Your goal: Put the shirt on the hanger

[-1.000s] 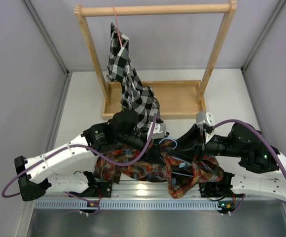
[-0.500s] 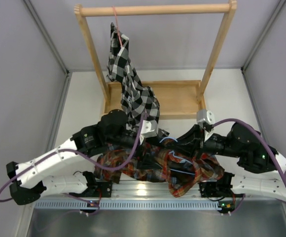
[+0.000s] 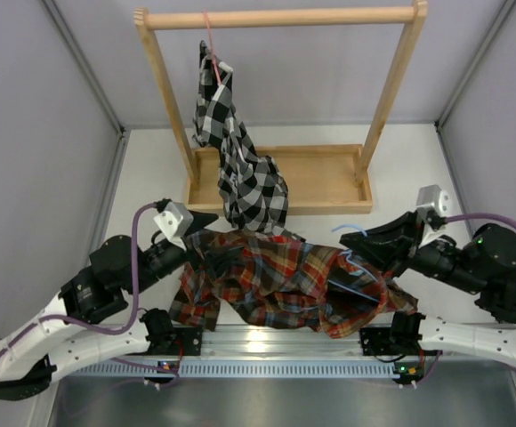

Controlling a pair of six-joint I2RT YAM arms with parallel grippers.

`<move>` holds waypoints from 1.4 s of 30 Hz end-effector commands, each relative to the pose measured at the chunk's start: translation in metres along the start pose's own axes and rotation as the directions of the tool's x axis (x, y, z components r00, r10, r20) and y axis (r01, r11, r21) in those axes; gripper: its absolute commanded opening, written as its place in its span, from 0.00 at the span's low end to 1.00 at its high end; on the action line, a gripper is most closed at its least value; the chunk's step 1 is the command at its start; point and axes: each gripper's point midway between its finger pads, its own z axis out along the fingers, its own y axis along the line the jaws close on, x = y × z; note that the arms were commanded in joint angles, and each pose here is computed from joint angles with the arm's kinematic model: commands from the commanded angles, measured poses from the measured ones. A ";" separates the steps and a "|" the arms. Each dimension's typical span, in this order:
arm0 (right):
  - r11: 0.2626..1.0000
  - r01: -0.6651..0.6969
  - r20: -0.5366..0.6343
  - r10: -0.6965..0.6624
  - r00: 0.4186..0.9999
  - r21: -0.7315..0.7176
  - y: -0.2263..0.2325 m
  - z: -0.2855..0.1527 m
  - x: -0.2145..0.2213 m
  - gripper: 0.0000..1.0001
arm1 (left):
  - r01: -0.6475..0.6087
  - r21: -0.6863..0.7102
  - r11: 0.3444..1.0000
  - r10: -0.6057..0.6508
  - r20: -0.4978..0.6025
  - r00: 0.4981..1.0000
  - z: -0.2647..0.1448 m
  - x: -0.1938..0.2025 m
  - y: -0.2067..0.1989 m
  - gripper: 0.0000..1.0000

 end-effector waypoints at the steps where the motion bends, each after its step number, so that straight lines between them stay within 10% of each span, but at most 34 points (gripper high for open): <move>1: 0.999 -0.014 0.104 0.009 0.995 0.052 -0.006 -0.025 -0.049 0.00 | 0.033 -0.194 0.980 -0.040 -0.036 0.999 0.002 0.033 0.034 0.95; 10: 0.997 -0.051 0.055 0.048 0.997 0.055 -0.002 -0.034 -0.069 0.00 | 0.047 -0.269 0.962 -0.056 -0.027 0.998 0.015 0.055 0.046 0.87; 16: 0.997 -0.050 0.085 0.046 0.995 0.050 -0.001 -0.044 -0.083 0.00 | 0.029 -0.258 0.966 -0.044 -0.052 0.998 0.039 0.060 0.041 0.53; 17: 0.997 -0.050 0.081 0.045 0.996 0.051 -0.001 -0.046 -0.083 0.00 | 0.025 -0.259 0.966 -0.043 -0.061 0.997 0.042 0.061 0.041 0.29; 20: 0.996 -0.033 0.100 0.025 0.995 0.077 -0.007 -0.055 -0.089 0.00 | 0.047 -0.422 0.906 -0.073 -0.047 0.996 0.038 0.057 0.067 0.00; 25: 0.996 -0.015 0.148 0.002 0.989 0.088 -0.011 -0.076 -0.097 0.00 | 0.061 -0.740 0.670 -0.125 -0.032 0.992 -0.001 0.047 0.120 0.00; 35: 0.992 -0.024 0.181 0.001 0.984 0.123 -0.017 -0.082 -0.104 0.00 | 0.091 -0.590 0.802 -0.230 -0.165 0.959 0.042 0.077 0.082 0.00; 36: 0.992 -0.024 0.179 0.001 0.984 0.125 -0.018 -0.081 -0.104 0.00 | 0.098 -0.579 0.809 -0.240 -0.174 0.955 0.044 0.081 0.079 0.05; 41: 0.990 -0.006 0.147 -0.015 0.989 0.139 -0.020 -0.076 -0.095 0.00 | 0.129 -0.486 0.864 -0.238 -0.170 0.956 0.040 0.066 0.064 0.98; 42: 0.988 -0.004 0.130 -0.017 0.991 0.155 -0.023 -0.074 -0.090 0.00 | 0.137 -0.374 0.917 -0.216 -0.178 0.960 0.042 0.050 0.045 0.98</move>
